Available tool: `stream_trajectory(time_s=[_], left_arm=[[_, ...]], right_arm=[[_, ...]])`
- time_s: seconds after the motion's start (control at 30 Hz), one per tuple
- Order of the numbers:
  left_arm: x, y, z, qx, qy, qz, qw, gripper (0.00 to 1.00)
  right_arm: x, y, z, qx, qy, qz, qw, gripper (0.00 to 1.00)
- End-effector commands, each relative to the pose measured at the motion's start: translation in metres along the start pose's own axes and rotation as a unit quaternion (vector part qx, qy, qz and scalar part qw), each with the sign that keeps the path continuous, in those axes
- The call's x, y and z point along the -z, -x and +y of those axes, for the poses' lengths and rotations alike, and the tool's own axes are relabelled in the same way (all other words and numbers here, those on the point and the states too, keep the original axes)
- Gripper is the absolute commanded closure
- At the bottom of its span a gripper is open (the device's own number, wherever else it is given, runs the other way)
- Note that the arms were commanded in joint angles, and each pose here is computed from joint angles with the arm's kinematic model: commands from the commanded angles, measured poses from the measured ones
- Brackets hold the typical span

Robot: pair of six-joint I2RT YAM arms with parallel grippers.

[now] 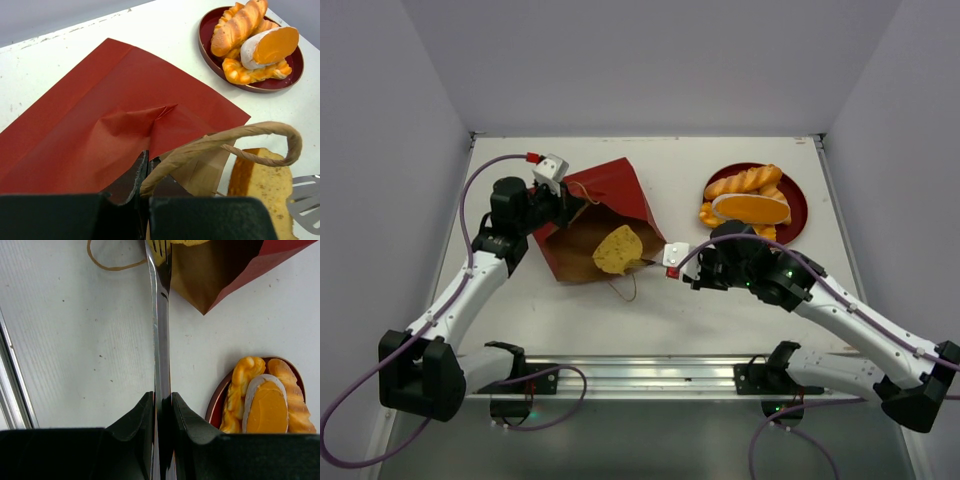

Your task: Take the fake bread out of the paper bag

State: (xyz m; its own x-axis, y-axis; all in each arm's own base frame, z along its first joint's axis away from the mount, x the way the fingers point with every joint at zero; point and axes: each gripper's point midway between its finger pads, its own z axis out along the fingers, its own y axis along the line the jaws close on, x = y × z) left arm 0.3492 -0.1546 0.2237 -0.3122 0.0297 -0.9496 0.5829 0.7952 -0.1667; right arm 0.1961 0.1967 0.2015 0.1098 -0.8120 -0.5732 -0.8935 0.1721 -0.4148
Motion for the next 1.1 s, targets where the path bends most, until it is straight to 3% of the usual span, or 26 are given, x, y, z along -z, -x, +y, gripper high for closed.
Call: stream_trajectory(time_s=[0.0,0.57,1.07], left_arm=[[-0.003,-0.006,0.007,-0.005,0.018,0.006,1.000,1.00],[-0.005,-0.014,0.018,-0.002,0.040,0.017,0.999,1.00],[0.003,-0.003,0.011,-0.011,0.031,0.000,0.999,1.00]], right_arm=[[0.011,0.004,0.001,0.005,0.002,-0.026,1.000,1.00],[0.055,-0.028,-0.035,-0.061,-0.110,-0.024,0.992,1.00],[0.069,-0.105,-0.095,-0.213,-0.230,0.070,0.947,1.00]])
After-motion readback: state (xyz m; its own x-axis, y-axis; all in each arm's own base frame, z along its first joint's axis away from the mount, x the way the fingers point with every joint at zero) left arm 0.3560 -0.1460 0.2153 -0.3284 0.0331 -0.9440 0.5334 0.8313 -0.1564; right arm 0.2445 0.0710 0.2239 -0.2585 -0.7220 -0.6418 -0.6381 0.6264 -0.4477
